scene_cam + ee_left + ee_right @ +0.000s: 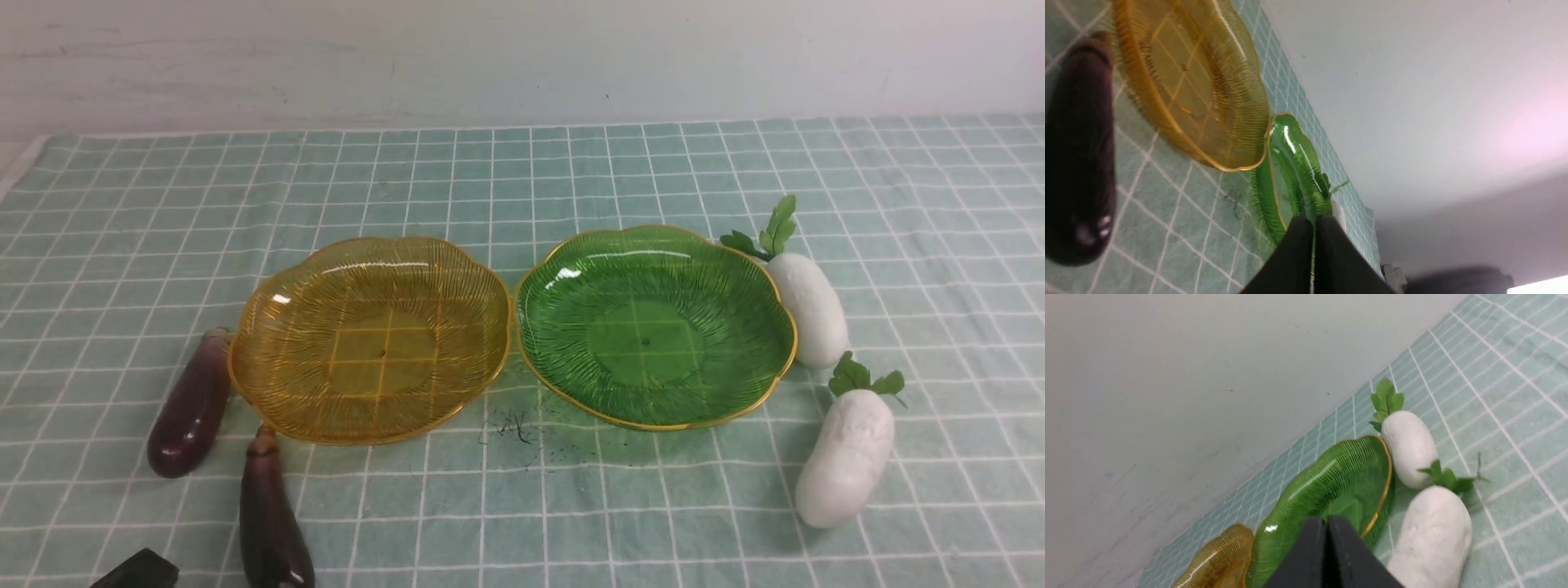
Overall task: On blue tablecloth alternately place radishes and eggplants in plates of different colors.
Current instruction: 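Place the white radish on the plate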
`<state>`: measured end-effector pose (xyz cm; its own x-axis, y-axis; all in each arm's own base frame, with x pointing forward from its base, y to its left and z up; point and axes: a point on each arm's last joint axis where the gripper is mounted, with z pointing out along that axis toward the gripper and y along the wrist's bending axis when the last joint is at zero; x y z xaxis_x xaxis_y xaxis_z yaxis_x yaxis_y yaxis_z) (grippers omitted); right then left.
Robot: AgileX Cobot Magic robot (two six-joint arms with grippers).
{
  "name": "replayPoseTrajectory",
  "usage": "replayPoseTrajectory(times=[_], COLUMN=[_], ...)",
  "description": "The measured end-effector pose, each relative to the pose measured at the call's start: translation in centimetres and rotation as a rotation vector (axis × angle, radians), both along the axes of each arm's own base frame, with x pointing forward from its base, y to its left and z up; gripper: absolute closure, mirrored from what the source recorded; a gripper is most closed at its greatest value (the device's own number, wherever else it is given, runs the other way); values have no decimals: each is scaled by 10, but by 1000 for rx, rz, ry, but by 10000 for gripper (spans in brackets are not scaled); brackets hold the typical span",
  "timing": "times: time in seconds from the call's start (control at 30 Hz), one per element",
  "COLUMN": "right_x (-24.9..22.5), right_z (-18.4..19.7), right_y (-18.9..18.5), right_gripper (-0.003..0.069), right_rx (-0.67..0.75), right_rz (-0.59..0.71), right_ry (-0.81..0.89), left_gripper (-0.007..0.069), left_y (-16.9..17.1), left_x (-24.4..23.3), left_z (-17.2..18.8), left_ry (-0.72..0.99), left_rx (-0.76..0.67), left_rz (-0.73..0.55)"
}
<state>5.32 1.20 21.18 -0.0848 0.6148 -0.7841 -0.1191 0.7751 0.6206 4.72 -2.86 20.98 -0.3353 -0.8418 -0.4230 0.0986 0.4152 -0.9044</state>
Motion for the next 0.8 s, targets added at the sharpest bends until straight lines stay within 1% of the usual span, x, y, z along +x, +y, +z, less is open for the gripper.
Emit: replayPoseTrajectory(times=[0.03,0.1,0.17,0.2,0.27,0.33,0.37,0.4,0.43,0.5,0.6,0.63,0.73,0.8], right_x=[0,-4,0,3,17,35,39,53,64,80,114,115,152,160], right_z=[2,29,45,51,55,50,49,43,38,33,28,26,20,17], right_y=[0,-1,-1,0,3,6,7,8,9,8,7,7,8,9], right_gripper=[673,673,673,673,673,673,673,671,669,666,652,651,613,596], right_rx=[-8,-123,-222,-270,-353,-424,-429,-450,-457,-441,-421,-424,-445,-451], right_rz=[0,-12,-16,-6,45,120,130,182,206,223,229,233,273,289], right_ry=[-7,-85,-88,-60,62,239,270,410,512,643,832,846,970,997], left_gripper=[633,633,633,633,633,633,633,633,633,633,632,631,627,622], left_y=[0,-2,-6,-7,-11,-14,-14,-15,-16,-16,-16,-16,-15,-15], left_x=[0,-2,1,5,16,27,28,39,45,58,77,79,93,95], left_z=[2,24,36,38,44,45,46,45,47,46,45,44,34,31], left_ry=[-5,-54,-27,7,111,225,232,328,362,450,538,549,631,647], left_rx=[8,101,201,237,356,454,463,544,575,621,661,663,676,679], left_rz=[-4,-35,-80,-107,-185,-273,-274,-346,-373,-429,-468,-473,-500,-506])
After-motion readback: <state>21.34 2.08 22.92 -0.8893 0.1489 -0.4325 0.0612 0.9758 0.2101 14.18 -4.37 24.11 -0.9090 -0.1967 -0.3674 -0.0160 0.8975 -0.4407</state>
